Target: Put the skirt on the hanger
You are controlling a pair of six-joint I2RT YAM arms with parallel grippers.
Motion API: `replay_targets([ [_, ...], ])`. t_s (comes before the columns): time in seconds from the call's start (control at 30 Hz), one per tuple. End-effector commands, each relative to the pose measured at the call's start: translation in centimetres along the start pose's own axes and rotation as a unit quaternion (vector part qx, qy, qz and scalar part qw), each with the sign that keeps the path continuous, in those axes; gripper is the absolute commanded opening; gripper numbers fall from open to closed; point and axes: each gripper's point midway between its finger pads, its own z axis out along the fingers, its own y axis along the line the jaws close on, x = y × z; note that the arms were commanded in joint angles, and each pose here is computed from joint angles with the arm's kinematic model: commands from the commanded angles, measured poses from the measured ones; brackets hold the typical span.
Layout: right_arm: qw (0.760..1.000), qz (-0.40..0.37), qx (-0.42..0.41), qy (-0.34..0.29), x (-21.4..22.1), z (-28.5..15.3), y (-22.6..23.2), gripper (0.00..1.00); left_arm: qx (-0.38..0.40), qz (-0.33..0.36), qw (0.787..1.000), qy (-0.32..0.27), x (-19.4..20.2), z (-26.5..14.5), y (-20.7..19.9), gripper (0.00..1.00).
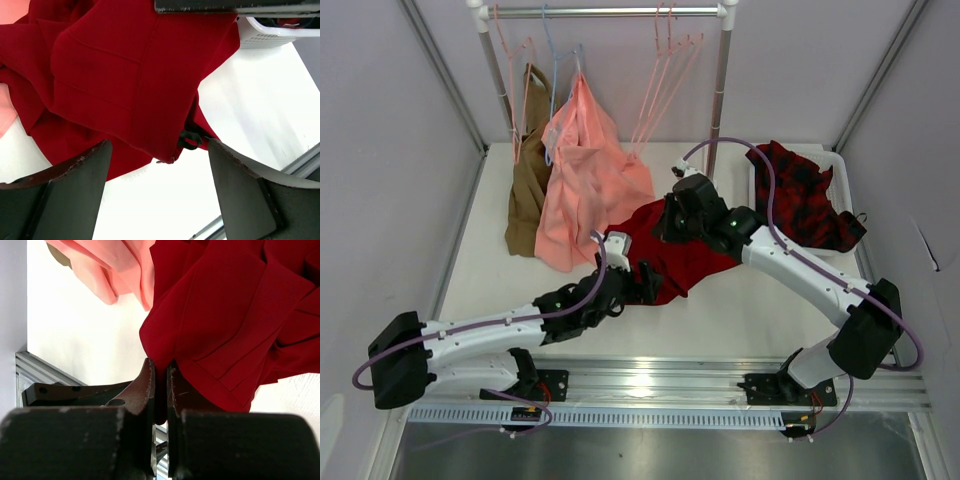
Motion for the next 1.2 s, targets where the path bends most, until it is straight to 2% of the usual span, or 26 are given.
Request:
replay_targets([
  [0.0,0.999,-0.004,-0.03,-0.022,-1.9,-0.7,2.1,0.0,0.007,-0.011,0.999,-0.031,-1.6,0.3,-1.0,0.85],
  [0.23,0.999,-0.006,-0.032,-0.021,-1.8,-0.8,2.2,0.0,-0.044,0.002,0.999,-0.014,-1.2,2.2,-0.6,0.85],
  [0.33,0.999,-0.006,-0.03,-0.02,-1.8,-0.7,2.1,0.0,-0.059,0.001,0.998,-0.015,-1.3,2.5,-0.4,0.81],
  [0.43,0.999,-0.008,-0.026,-0.02,-1.8,-0.8,1.9,0.0,-0.061,-0.005,0.998,-0.025,-1.8,2.1,-0.1,0.72],
  [0.53,1.0,-0.009,-0.022,-0.019,-1.6,-0.8,1.7,0.0,-0.068,0.0,0.997,-0.031,-2.1,1.4,0.5,0.58],
  [0.57,1.0,-0.009,-0.02,-0.019,-1.5,-0.8,1.6,0.0,-0.069,0.0,0.997,-0.033,-2.3,1.2,0.6,0.46],
  [0.63,1.0,-0.009,-0.019,-0.018,-1.4,-0.7,1.5,0.0,-0.071,0.005,0.997,-0.033,-2.3,0.7,1.0,0.36],
  [0.67,1.0,-0.007,-0.018,-0.018,-1.4,-0.6,1.4,0.0,-0.073,0.007,0.997,-0.033,-2.4,0.6,1.1,0.27],
  [0.73,1.0,-0.008,-0.016,-0.018,-1.3,-0.6,1.3,0.0,-0.074,0.014,0.997,-0.031,-2.3,0.5,1.3,0.16],
  [0.77,1.0,-0.008,-0.016,-0.018,-1.3,-0.5,1.2,0.0,-0.073,0.015,0.997,-0.033,-2.5,0.4,1.3,0.01],
  [0.87,1.0,-0.011,-0.003,-0.013,-0.9,-0.3,0.6,0.01,-0.055,0.028,0.998,-0.029,-2.9,0.2,0.5,0.0],
  [0.93,1.0,-0.017,0.021,-0.008,-0.4,0.1,-0.4,0.24,-0.053,0.049,0.997,-0.007,-2.3,0.2,0.5,0.0],
  [0.97,0.999,-0.02,0.035,0.0,0.4,0.2,-1.0,0.46,-0.053,0.056,0.997,0.003,-2.2,0.1,0.4,0.0],
  [1.07,0.997,-0.025,0.066,-0.016,0.7,-0.7,-2.4,0.76,-0.049,0.065,0.996,0.031,-1.7,0.4,0.3,0.0],
  [1.17,0.996,-0.006,0.084,-0.028,1.6,-2.3,-3.9,0.77,-0.035,0.051,0.997,0.055,-1.1,0.8,0.0,0.0],
])
